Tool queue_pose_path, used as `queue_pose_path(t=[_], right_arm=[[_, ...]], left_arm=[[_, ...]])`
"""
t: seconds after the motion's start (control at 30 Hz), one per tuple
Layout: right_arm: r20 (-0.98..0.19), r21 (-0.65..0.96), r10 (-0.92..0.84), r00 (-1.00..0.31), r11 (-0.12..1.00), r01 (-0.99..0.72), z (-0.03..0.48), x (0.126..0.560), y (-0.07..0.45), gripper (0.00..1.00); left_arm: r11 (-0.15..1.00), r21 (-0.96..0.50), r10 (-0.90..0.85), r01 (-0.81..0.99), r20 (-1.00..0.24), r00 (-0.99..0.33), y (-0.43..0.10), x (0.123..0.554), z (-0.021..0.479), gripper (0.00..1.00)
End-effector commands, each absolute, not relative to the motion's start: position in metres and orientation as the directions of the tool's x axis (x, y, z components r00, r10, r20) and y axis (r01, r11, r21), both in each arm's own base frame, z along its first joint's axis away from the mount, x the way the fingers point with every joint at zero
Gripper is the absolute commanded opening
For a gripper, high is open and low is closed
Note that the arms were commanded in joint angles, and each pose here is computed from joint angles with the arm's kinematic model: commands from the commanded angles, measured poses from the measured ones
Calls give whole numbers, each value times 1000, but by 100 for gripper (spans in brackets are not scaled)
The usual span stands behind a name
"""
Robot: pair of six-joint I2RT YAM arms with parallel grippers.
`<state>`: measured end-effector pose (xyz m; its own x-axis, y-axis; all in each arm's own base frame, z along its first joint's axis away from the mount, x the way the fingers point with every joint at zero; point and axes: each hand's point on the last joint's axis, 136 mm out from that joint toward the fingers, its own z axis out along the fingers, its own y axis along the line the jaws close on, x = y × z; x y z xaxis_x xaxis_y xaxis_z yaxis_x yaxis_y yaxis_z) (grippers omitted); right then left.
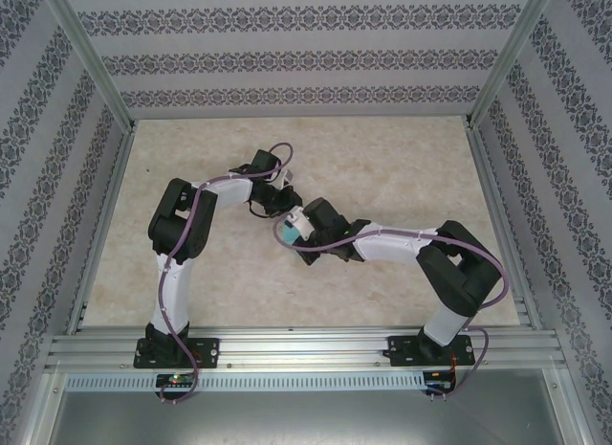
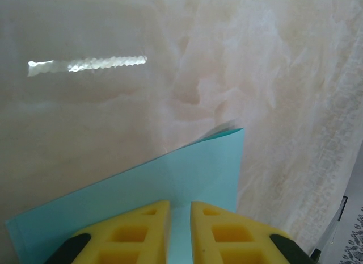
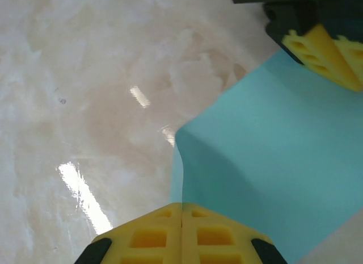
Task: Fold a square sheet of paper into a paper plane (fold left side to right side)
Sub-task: Third fold the triangle at the center of the table.
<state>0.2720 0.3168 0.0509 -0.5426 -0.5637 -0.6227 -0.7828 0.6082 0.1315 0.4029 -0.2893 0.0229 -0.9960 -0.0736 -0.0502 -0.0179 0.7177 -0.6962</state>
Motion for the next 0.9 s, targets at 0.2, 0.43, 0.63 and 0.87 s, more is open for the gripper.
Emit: queue_pose_path(t=[0.2, 0.43, 0.63, 0.87], right_arm=[[-609, 419, -338, -717, 630, -653, 62, 290, 302, 0], [-575, 444, -327, -750, 646, -621, 55, 295, 294, 0], [-536, 452, -316, -783, 676, -582, 43, 296, 288, 0], [-507, 468, -286, -813, 701, -539, 37, 299, 283, 0]], left_arm=[[782, -622, -57, -48, 6, -998, -278, 388, -12, 19], [780, -624, -57, -48, 6, -998, -279, 387, -12, 19], [780, -624, -57, -47, 4, -998, -279, 387, -12, 19], [782, -622, -57, -48, 6, -998, -279, 386, -14, 19]])
